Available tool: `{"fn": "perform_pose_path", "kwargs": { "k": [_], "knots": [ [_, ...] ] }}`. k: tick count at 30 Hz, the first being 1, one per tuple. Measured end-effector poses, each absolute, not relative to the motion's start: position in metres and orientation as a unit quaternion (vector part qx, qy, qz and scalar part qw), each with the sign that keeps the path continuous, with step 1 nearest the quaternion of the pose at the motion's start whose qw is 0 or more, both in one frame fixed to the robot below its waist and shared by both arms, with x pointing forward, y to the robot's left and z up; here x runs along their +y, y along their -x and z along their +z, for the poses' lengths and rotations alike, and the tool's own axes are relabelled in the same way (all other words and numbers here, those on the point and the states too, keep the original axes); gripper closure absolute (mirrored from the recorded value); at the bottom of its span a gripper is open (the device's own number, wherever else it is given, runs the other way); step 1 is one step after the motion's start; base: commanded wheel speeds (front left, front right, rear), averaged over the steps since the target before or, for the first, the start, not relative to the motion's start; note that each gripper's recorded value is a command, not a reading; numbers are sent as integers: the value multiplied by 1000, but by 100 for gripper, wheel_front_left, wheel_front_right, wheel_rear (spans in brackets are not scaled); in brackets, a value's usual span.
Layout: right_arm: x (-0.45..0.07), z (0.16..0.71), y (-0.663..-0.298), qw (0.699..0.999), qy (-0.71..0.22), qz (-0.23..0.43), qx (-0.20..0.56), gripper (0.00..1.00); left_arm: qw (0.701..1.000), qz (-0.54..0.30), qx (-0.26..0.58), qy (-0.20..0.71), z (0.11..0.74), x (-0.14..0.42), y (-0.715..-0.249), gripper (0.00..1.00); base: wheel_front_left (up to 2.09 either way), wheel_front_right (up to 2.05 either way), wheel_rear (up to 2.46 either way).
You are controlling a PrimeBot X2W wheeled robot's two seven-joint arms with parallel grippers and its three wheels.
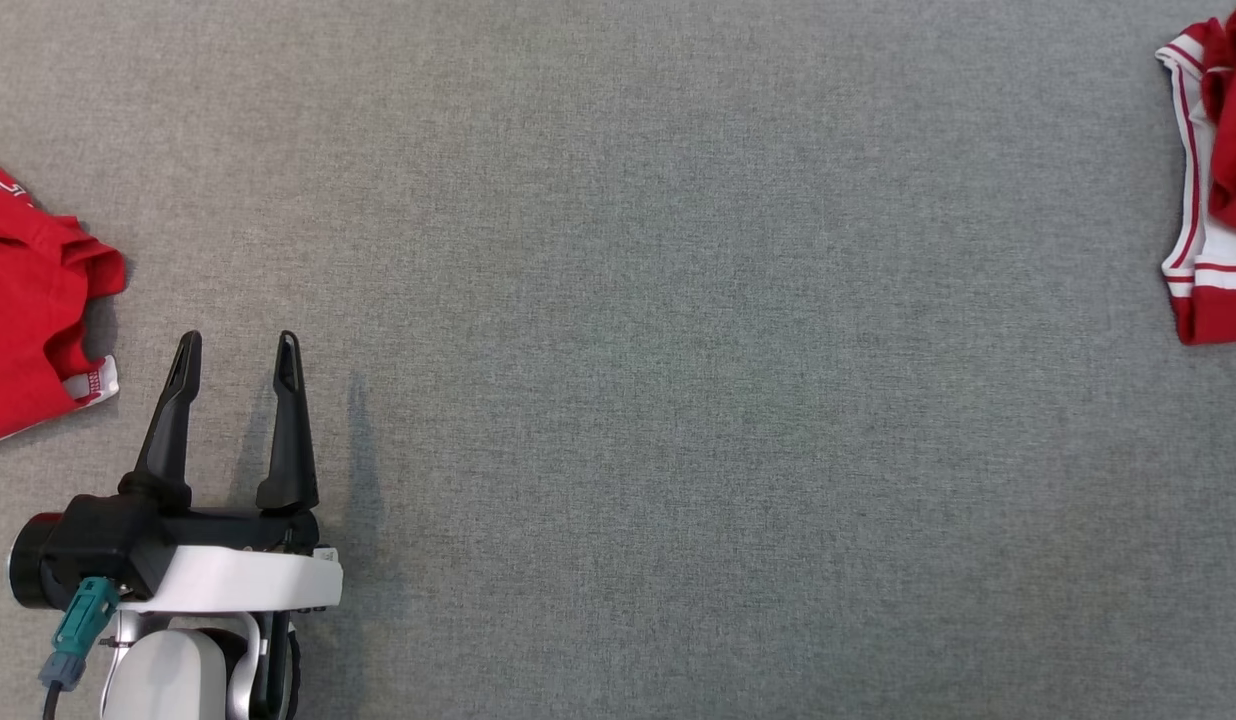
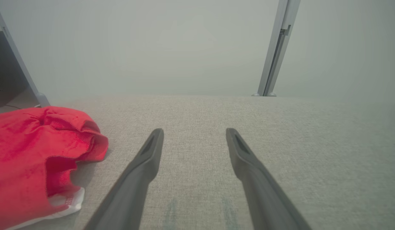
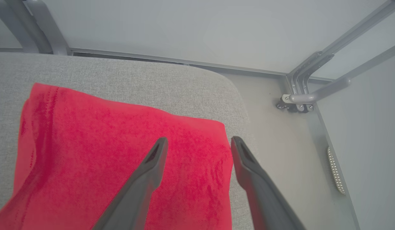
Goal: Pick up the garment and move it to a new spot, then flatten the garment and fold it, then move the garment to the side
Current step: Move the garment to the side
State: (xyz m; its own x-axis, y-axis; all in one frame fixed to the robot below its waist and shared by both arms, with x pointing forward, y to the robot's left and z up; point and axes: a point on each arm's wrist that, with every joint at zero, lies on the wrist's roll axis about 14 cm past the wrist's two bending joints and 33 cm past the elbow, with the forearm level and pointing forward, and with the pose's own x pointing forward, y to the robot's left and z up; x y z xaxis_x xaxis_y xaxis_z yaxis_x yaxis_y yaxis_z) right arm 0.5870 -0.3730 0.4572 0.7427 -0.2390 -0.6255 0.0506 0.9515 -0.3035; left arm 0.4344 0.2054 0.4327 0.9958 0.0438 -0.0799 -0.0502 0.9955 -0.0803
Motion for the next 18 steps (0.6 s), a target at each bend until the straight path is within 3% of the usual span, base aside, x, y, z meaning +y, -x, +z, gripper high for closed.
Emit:
{"fn": "perform_pose_path", "kwargs": {
  "k": [4,8,18],
  "knots": [
    [-365,471,-597,935,151,-65,315,0,998,23,36,43,435,205,-435,0,0,0,0],
    [-308,508,-619,977,115,3,178,0,998,27,19,54,448,204,-433,0,0,0,0],
    [-231,549,-586,994,31,97,47,0,997,31,-20,67,482,203,-416,0,0,0,0]
  ]
}}
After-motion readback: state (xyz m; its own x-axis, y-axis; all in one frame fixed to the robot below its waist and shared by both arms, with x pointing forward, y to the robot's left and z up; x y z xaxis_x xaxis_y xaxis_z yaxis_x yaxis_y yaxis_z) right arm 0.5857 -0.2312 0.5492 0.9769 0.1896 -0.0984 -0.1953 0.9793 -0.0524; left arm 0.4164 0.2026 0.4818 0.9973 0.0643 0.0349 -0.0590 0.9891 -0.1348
